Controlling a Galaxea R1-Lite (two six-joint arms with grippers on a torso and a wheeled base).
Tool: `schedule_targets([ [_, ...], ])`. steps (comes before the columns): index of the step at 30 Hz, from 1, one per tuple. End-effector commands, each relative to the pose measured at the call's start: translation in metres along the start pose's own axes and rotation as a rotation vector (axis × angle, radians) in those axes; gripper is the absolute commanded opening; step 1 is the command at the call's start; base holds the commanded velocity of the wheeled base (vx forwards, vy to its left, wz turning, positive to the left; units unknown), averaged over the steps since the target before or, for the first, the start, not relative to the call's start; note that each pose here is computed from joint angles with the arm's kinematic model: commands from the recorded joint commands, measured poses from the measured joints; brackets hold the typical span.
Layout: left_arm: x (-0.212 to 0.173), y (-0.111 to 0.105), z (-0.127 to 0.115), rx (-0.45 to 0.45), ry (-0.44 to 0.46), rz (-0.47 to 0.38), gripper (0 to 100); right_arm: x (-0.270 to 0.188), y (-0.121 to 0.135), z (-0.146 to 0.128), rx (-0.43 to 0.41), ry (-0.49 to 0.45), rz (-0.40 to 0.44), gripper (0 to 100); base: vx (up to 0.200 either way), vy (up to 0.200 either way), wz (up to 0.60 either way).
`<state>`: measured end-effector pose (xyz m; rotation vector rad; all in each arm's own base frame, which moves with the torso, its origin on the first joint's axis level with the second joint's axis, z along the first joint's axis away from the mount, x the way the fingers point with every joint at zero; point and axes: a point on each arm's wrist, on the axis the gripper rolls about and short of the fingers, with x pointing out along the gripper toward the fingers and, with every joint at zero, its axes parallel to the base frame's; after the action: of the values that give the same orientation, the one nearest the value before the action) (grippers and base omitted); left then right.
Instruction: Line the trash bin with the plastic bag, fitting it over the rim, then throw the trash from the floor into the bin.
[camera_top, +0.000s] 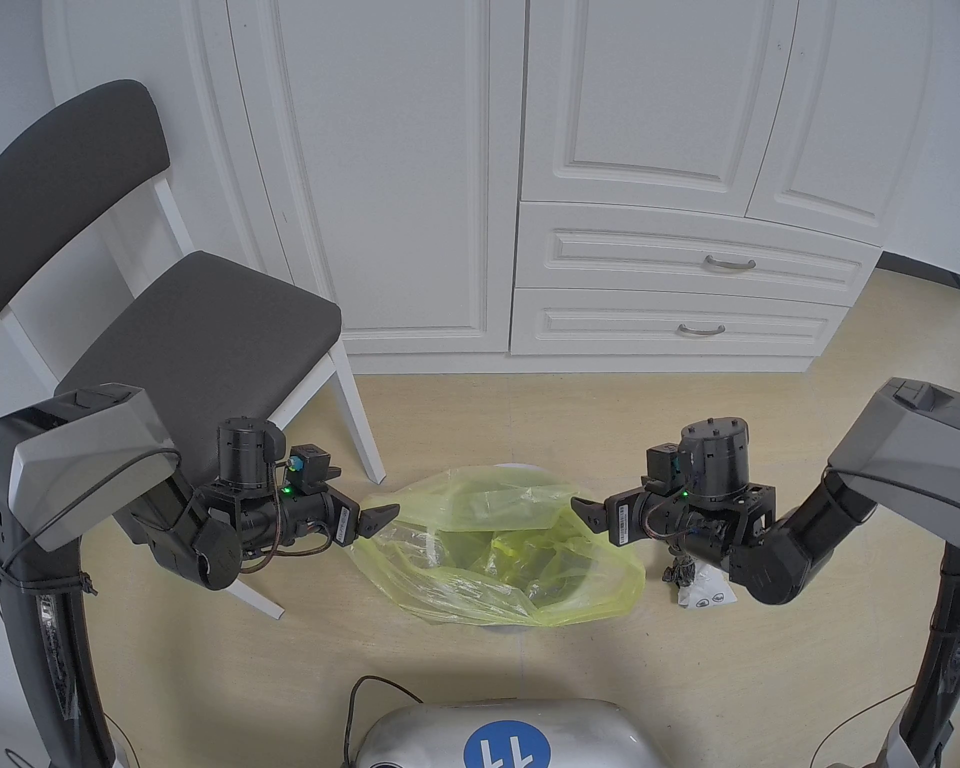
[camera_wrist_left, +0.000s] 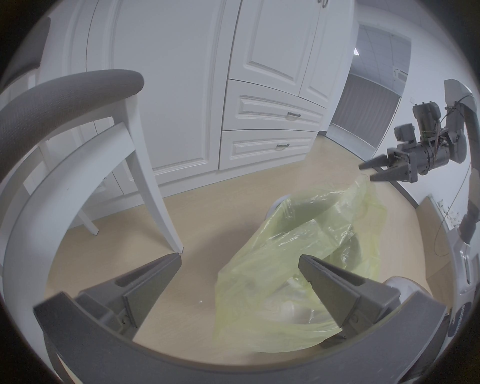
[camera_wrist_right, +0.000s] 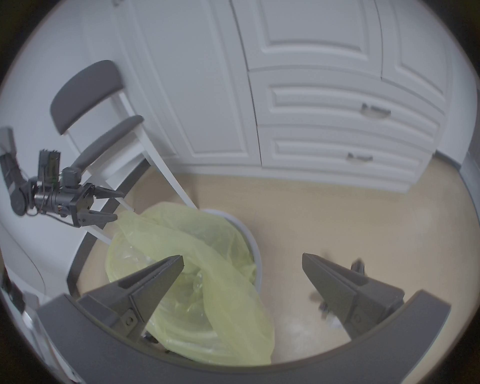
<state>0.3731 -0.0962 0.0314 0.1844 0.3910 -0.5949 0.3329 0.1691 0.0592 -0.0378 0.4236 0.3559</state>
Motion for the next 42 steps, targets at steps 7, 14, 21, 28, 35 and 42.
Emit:
schedule_targets([
  [7,0.006,-0.018,0.0,0.047,-0.056,0.01,100,0.007,0.019,-0.079,-0.324,-0.146,0.004,100,0.0,0.0,0.0],
  [14,0.002,-0.022,0.002,0.109,-0.081,0.018,100,-0.017,0.016,-0.077,-0.404,-0.141,0.051,100,0.0,0.0,0.0],
  [21,0.0,-0.028,0.003,0.122,-0.103,0.012,100,-0.035,0.015,-0.09,-0.534,-0.076,0.093,100,0.0,0.0,0.0],
  [28,-0.004,-0.028,0.009,0.126,-0.121,0.016,100,0.013,0.016,-0.125,-0.559,-0.012,-0.011,100,0.0,0.0,0.0],
  [35,-0.006,-0.034,0.012,0.133,-0.128,0.003,100,0.044,0.042,-0.125,-0.437,-0.096,-0.095,100,0.0,0.0,0.0],
  [42,-0.006,-0.035,0.014,0.141,-0.159,0.007,100,0.062,0.058,-0.109,-0.327,-0.202,-0.14,100,0.0,0.0,0.0],
])
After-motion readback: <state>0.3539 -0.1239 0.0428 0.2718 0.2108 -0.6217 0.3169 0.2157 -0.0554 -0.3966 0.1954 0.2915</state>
